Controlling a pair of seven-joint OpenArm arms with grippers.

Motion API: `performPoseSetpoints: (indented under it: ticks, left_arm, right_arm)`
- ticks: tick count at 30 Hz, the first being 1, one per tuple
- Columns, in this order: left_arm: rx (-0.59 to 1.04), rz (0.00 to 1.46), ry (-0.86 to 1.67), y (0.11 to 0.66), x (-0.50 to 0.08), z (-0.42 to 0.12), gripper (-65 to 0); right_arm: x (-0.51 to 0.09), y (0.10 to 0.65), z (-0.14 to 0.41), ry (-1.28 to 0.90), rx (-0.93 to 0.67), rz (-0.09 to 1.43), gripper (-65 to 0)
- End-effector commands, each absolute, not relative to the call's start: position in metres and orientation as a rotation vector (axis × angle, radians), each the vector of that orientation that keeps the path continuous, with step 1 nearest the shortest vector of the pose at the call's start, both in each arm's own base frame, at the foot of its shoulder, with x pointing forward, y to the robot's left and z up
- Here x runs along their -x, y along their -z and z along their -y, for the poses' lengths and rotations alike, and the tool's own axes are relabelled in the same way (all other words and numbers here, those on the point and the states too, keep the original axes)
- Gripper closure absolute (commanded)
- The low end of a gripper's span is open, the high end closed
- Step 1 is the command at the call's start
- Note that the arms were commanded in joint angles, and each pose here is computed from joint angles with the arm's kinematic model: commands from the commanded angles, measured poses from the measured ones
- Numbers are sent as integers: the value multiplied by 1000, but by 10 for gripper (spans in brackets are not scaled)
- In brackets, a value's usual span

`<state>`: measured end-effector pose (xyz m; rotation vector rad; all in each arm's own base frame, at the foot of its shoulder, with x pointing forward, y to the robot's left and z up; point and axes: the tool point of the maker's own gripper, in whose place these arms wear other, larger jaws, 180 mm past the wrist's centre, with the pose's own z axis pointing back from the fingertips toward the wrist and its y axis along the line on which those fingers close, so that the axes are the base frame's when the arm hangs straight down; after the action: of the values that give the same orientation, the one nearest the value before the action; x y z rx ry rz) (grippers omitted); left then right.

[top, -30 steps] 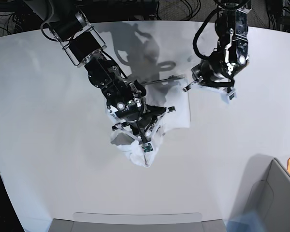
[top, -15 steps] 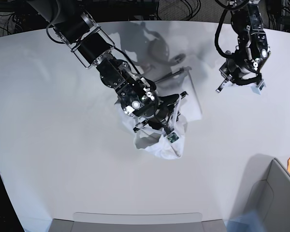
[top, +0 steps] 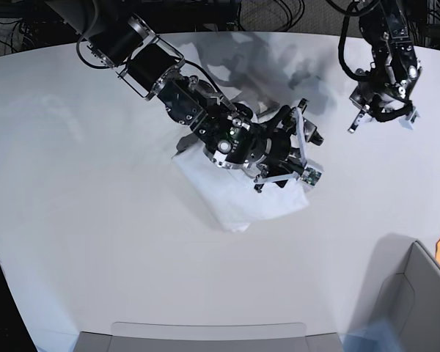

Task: Fold the T-shirt properly
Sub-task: 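Lift the end with the right gripper and fold it over toward the left gripper, then release the shirt with the right gripper and pat the bundle with both grippers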

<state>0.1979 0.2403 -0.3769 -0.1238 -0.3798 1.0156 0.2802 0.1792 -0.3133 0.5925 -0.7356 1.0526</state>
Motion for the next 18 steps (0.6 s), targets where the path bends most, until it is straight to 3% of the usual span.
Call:
performPoseSetpoints:
  ticks: [1, 5, 10, 15, 18]
  left_arm:
    - [142, 382, -1029, 373, -201, -240, 0]
    - [151, 380, -1027, 373, -202, -238, 0]
    - [219, 411, -921, 362, -233, -206, 0]
    - [317, 443, -737, 343, -272, -148, 0]
    - [372, 445, -626, 334, -283, -109, 0]
  right_arm:
    - [-293, 281, -185, -1042, -632, 835, -334]
    - [-326, 241, -158, -885, -650, 967, -304]
    - [-384, 215, -87, -626, -590, 1078, -184]
    - [-412, 239, -11, -501, -454, 1051, -64]
    - [-419, 263, 27, -431, -398, 996, -27]
